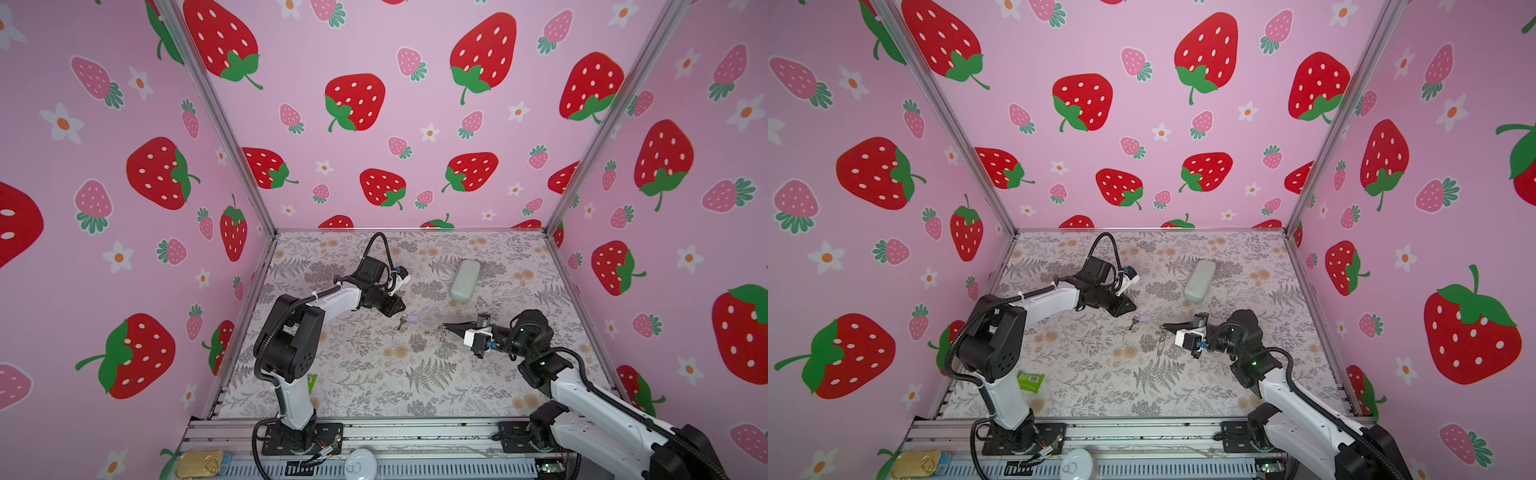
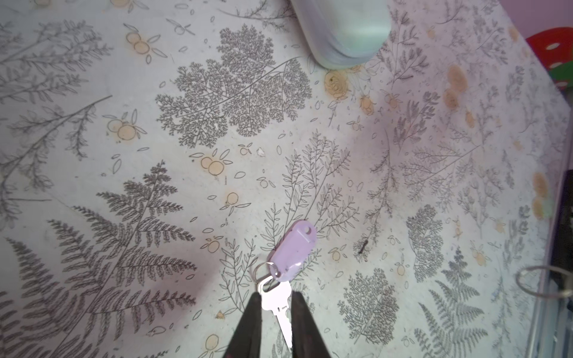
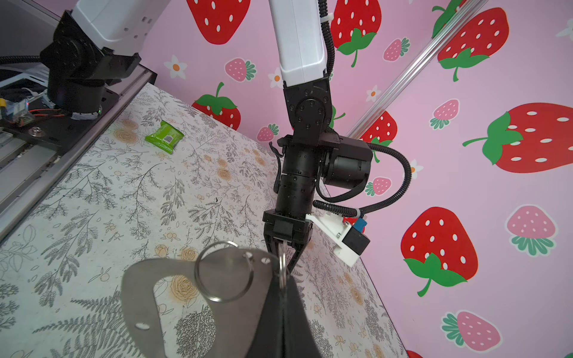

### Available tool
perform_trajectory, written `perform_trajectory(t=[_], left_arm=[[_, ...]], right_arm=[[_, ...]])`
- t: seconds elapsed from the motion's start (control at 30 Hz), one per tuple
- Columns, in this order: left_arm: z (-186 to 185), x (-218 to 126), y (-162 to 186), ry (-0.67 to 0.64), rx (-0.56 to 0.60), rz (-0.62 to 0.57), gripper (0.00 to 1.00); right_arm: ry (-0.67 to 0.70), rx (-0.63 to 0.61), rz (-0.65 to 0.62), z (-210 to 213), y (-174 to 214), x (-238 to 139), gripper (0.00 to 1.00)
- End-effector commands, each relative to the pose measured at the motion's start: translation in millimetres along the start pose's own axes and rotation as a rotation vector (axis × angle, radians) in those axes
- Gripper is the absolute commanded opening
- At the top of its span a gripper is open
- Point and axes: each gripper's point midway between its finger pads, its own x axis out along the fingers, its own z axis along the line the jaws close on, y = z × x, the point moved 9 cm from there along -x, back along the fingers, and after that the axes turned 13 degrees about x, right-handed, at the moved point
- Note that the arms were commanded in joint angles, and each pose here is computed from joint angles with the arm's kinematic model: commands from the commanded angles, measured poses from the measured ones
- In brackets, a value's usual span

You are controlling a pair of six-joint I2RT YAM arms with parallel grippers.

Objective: Put the keys on the keyring

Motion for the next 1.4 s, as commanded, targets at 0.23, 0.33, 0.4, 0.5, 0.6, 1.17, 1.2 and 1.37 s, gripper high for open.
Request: perform_trajectory(t=[0.23,0.33,0.4,0.5,0.6,1.17,1.2,1.37], left_arm=[[7.7,21.1,-3.6,0.03,0.041,0.043,0.42],[7.1,24.0,-4.6,0.059,0.051,0.039,0.45],[8.1,26.7,-4.9,0.073,0.054,0.048,0.45],[9.2,29.9,-6.2,0.093,0.054,0.053,0.46],[9.4,33.6,-7.3,0.122,0.044,0.047,0.46],[1.5,39.1,-3.6,0.25,0.006,0.044,0.48],[1.1,38.1,-2.7,0.242,0.009,0.045,0.47],[2.3,32.1,4.3,0.21,0.003,0.042,0.46]], right_arm=[[-0.01,-0.023,-0.029,-0.8,-6.3,0.2,0.02],[-0.009,-0.022,-0.028,-0.5,-6.2,0.1,0.03],[-0.011,-0.02,-0.026,-0.4,-5.7,0.3,0.02],[-0.01,-0.017,-0.025,-0.5,-5.3,0.4,0.02],[-0.012,-0.016,-0.024,-0.5,-5.1,0.7,0.02],[-0.015,-0.006,-0.021,-1.3,-6.2,1.0,0.02],[-0.017,-0.005,-0.022,-1.2,-6.2,1.0,0.02],[-0.018,-0.007,-0.027,-1.5,-7.4,1.0,0.02]])
